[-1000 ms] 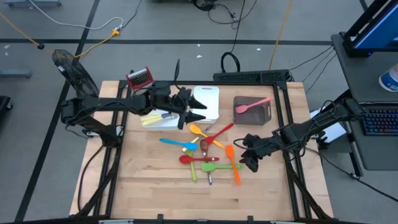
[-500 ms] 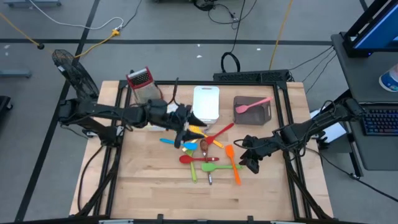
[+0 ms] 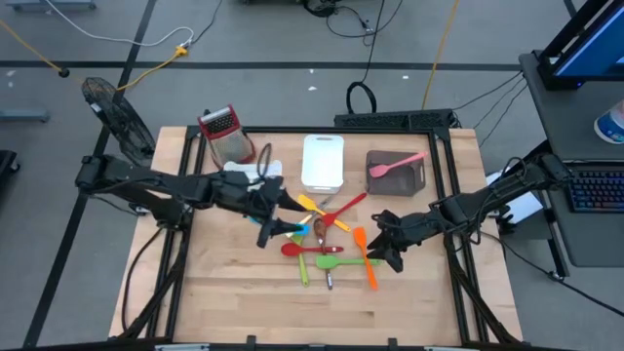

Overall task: Pick & Place Kitchen Items
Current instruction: Put the orange spatula into the black bin

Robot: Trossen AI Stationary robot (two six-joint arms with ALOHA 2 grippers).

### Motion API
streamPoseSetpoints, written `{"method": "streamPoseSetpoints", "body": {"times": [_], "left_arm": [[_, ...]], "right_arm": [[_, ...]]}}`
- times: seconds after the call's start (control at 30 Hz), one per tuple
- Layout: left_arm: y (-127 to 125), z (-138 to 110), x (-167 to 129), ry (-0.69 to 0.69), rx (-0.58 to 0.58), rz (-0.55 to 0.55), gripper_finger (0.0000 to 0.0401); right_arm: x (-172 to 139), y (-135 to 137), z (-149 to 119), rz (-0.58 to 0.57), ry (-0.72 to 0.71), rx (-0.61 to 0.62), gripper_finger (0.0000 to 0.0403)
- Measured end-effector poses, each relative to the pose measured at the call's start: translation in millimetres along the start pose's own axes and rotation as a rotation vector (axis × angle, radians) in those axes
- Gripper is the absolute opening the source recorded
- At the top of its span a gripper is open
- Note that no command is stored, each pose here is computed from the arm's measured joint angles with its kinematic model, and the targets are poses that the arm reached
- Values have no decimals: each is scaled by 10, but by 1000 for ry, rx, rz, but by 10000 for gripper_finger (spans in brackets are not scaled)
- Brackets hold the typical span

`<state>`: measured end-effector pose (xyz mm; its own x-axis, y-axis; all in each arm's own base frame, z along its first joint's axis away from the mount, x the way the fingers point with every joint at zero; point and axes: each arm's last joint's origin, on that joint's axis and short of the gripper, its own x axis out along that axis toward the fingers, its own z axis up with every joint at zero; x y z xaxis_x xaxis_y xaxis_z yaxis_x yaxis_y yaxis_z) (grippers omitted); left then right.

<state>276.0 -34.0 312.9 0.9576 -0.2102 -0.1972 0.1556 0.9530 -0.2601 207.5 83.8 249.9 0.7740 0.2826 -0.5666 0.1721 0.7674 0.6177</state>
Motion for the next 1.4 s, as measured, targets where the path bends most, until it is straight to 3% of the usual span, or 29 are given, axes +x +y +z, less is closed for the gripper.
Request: {"method": "streamPoseSetpoints", "body": {"times": [0.4, 0.67, 0.93, 1.13, 1.4], "left_arm": [[46, -659, -837, -131, -56, -55, 257], [45, -977, -1206, -214, -75, -113, 257], [69, -1232, -1376, -265, -64, -160, 258], [128, -1479, -1402, -262, -124, -175, 257], [156, -1579, -1416, -283, -117, -179, 257]], "right_arm": [[54, -17, -18, -18, 19, 208, 153], [56, 2, -3, 0, 6, 303, 153], [56, 3, 9, 4, -6, 351, 153], [56, -8, 22, -19, -48, 407, 153], [52, -25, 41, -72, -144, 413, 153]]}}
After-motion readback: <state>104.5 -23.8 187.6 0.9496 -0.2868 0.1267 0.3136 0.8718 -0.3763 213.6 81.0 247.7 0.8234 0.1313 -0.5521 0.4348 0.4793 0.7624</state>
